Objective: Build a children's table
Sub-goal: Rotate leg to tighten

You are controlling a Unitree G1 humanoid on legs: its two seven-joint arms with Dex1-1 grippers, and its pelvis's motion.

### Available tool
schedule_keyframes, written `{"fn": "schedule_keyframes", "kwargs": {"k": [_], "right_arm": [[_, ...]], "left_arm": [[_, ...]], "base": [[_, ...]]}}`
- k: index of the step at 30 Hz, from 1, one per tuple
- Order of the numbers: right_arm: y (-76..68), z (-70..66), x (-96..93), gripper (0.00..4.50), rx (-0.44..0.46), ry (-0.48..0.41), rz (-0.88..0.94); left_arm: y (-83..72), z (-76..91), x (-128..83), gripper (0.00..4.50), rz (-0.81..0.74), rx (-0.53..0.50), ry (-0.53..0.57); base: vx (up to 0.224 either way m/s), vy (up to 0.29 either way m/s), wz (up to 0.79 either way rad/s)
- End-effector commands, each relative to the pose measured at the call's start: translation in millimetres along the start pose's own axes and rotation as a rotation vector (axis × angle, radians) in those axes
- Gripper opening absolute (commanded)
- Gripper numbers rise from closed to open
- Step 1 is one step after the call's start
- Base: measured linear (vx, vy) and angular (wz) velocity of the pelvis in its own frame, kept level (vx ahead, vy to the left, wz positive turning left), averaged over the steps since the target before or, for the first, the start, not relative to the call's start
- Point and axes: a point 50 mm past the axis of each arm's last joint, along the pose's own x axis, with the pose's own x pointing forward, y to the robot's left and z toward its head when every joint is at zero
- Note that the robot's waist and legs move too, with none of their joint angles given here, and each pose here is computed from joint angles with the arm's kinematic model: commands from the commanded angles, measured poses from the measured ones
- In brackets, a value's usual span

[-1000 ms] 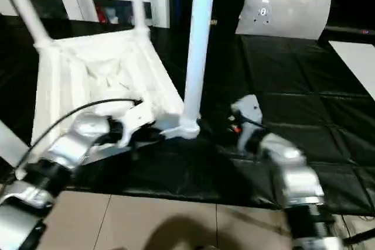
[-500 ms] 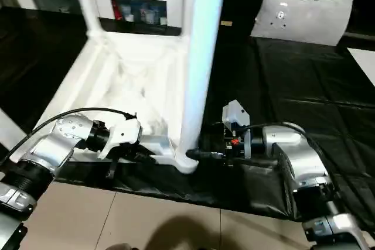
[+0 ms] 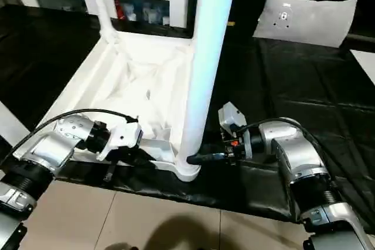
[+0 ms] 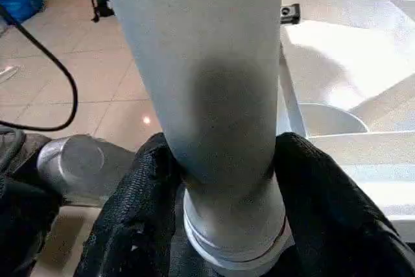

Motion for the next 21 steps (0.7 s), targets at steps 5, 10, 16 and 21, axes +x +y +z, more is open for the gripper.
{"fn": "schedule_keyframes", "kwargs": {"k": [5,10,16,21], "right_arm": [[5.3,-2.1,3.6,1.87,0.021,0.0,0.068],[18.5,-9.3,4.5,1.87,0.084,-0.048,0.083],[29.9,-18.1,14.1,1.87,0.152,-0.119,-0.006],[28.8,-25.5,28.2,1.87,0.179,-0.162,-0.183]], "left_arm": [[-1.7,2.3,8,0.0,-0.056,0.029,0.031],[1.9,4.9,12,0.0,0.011,-0.052,-0.024],[12.8,13.2,21,0.0,0.147,-0.156,-0.092],[19.5,20.4,29,0.0,0.228,-0.209,-0.112]], "base": [[0.0,0.0,0.0],[0.0,0.0,0.0],[0.0,0.0,0.0],[0.0,0.0,0.0]]}}
